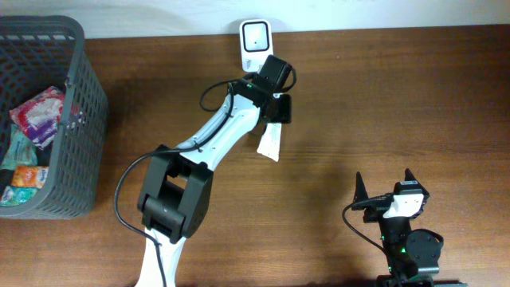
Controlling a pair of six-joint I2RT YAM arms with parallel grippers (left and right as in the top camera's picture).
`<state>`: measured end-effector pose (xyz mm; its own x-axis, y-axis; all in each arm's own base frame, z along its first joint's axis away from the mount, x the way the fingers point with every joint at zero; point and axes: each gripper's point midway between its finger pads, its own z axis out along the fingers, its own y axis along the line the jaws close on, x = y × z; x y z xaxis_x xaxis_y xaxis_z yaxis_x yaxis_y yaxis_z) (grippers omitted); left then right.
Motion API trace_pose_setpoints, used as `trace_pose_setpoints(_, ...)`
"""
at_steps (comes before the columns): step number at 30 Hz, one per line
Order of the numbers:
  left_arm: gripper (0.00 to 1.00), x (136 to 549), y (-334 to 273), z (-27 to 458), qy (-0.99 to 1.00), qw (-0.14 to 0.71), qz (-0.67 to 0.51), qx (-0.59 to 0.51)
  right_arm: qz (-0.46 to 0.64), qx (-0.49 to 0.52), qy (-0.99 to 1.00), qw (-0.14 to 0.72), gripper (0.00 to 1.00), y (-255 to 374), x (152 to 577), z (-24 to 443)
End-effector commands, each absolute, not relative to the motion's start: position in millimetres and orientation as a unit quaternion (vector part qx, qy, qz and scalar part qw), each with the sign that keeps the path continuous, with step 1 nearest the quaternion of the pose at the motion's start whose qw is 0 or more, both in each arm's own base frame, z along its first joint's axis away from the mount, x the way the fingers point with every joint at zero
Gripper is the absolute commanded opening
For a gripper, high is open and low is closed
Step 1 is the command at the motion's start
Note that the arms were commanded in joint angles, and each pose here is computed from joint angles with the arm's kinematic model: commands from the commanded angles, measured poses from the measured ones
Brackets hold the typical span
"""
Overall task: Scan the item barcode
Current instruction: 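Lift the white tube out and lay it on the table near the scanner, then reach the left gripper into the basket and grasp the purple-red pack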
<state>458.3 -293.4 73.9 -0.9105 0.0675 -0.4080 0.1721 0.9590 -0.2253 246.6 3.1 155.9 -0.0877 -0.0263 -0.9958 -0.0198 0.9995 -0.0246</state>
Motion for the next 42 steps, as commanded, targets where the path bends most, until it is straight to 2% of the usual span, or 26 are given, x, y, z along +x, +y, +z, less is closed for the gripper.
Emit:
trace_pose_setpoints(1, 0.59, 476, -288, 147, 0.946, 0.27, -0.137, 0.121, -0.005, -0.014, 0.74, 0.672, 0.99, 3, 247, 152)
trace_pose_setpoints(3, 0.59, 484, -269, 187, 0.938, 0.304, -0.134, 0.103, -0.005, -0.014, 0.74, 0.672, 0.99, 3, 247, 152)
trace_pose_setpoints(5, 0.64, 489, -244, 225, 0.929, 0.338, -0.13, 0.081, -0.005, -0.014, 0.74, 0.672, 0.99, 3, 247, 152)
trace_pose_setpoints(12, 0.7, 480, -100, 343, 0.892, 0.443, -0.085, -0.041, -0.005, -0.014, 0.74, 0.672, 0.99, 3, 247, 152)
trace_pose_setpoints(13, 0.74, 476, -81, 358, 0.883, 0.458, -0.081, -0.057, -0.005, -0.014, 0.74, 0.672, 0.99, 3, 247, 152)
trace_pose_setpoints(15, 0.77, 466, -42, 384, 0.867, 0.485, -0.068, -0.091, -0.005, -0.014, 0.74, 0.672, 0.98, 3, 247, 152)
trace_pose_setpoints(16, 0.88, 461, -21, 394, 0.86, 0.496, -0.059, -0.11, -0.005, -0.014, 0.74, 0.672, 0.99, 3, 247, 152)
trace_pose_setpoints(19, 0.95, 445, 46, 415, 0.836, 0.519, -0.014, -0.175, -0.005, -0.014, 0.74, 0.672, 0.99, 3, 247, 152)
trace_pose_setpoints(20, 1.0, 441, 65, 417, 0.831, 0.522, 0.003, -0.194, -0.005, -0.014, 0.74, 0.672, 0.99, 3, 247, 152)
trace_pose_setpoints(24, 0.99, 419, 150, 411, 0.809, 0.507, 0.108, -0.276, -0.005, -0.014, 0.74, 0.672, 0.99, 3, 247, 152)
trace_pose_setpoints(26, 0.99, 410, 177, 404, 0.814, 0.488, 0.143, -0.282, -0.005, -0.014, 0.74, 0.672, 0.98, 3, 247, 152)
trace_pose_setpoints(30, 0.99, 392, 229, 371, 0.825, 0.43, 0.177, -0.323, -0.005, -0.014, 0.74, 0.672, 0.99, 3, 247, 152)
trace_pose_setpoints(32, 0.99, 382, 253, 331, 0.844, 0.366, 0.185, -0.344, -0.005, -0.014, 0.74, 0.672, 0.99, 3, 247, 152)
trace_pose_setpoints(37, 0.99, 380, 273, 275, 0.869, 0.287, 0.179, -0.362, -0.005, -0.014, 0.74, 0.672, 0.99, 3, 247, 152)
trace_pose_setpoints(42, 1.0, 408, 267, 232, 0.891, 0.266, 0.122, -0.347, -0.005, -0.014, 0.74, 0.672, 0.99, 3, 247, 152)
